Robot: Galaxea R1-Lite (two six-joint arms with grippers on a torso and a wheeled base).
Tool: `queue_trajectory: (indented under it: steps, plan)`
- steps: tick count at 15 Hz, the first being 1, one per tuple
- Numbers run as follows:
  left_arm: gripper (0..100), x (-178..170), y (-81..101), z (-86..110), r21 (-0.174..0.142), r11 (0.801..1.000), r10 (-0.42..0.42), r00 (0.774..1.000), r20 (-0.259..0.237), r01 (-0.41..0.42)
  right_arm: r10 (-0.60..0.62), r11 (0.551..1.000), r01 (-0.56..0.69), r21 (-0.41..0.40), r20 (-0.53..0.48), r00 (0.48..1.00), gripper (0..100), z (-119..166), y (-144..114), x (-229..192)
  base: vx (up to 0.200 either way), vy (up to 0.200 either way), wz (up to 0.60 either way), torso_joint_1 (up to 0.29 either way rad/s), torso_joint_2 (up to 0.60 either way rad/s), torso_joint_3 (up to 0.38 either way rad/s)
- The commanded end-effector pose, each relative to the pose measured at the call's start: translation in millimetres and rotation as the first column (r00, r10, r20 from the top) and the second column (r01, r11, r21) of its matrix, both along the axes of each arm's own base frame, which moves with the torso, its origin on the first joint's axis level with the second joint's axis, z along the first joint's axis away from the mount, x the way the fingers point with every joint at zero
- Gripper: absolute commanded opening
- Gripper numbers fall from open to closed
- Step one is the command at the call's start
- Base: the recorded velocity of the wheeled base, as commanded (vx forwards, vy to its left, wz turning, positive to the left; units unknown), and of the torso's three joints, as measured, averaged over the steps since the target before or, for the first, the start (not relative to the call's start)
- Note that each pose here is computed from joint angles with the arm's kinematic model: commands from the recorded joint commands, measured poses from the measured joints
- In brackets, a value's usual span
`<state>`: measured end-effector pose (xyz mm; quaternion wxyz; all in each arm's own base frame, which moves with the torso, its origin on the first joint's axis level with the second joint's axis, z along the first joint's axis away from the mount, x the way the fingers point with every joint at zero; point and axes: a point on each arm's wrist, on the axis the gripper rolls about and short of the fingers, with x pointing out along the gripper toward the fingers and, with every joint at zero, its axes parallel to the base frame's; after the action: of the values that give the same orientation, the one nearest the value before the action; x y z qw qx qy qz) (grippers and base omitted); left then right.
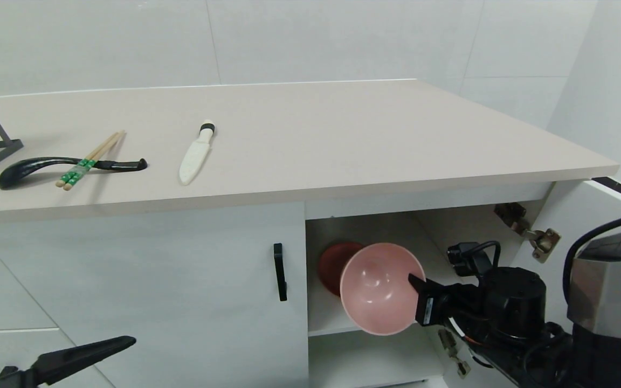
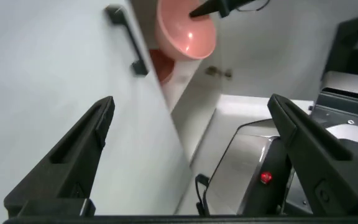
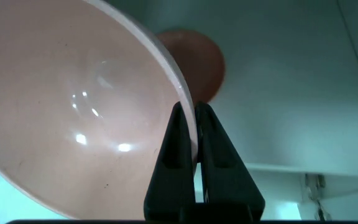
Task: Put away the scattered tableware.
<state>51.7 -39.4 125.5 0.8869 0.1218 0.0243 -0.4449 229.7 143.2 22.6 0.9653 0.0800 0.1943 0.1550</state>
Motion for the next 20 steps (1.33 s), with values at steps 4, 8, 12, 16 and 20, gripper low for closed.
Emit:
queue_trajectory:
  steps: [4,8,12,16,20]
  plan:
    - [100,-14.5,14.2,2.8,-0.064,0.991,0.121,0.99,0.066,-0.117,-0.029,0.999,0.027,0.034,0.057,0.998,0,-8.7,9.3,37.3,0.0,0.0,0.0,0.0,0.0,0.0]
    - [100,-11.2,13.8,1.5,-0.043,0.99,0.137,0.989,0.048,-0.136,0.003,0.999,-0.002,-0.035,0.051,0.999,0,-44.5,12.0,68.2,0.0,0.0,0.0,0.0,0.0,0.0]
    - [100,-13.6,15.1,3.6,-0.057,0.988,0.15,0.986,0.071,-0.146,0.0,1.0,0.002,-0.03,0.072,0.997,0,-67.1,21.8,91.2,0.0,0.0,0.0,0.0,0.0,0.0]
    - [100,-14.2,15.4,4.3,-0.06,0.987,0.154,0.985,0.077,-0.149,0.016,1.0,-0.015,-0.017,0.081,0.997,0,-65.9,23.7,93.9,0.0,0.0,0.0,0.0,0.0,0.0]
    - [100,-14.1,15.4,6.6,-0.066,0.987,0.154,0.984,0.088,-0.148,0.015,1.0,-0.013,-0.025,0.074,0.997,0,-70.4,23.3,94.5,0.0,0.0,0.0,0.0,0.0,0.0]
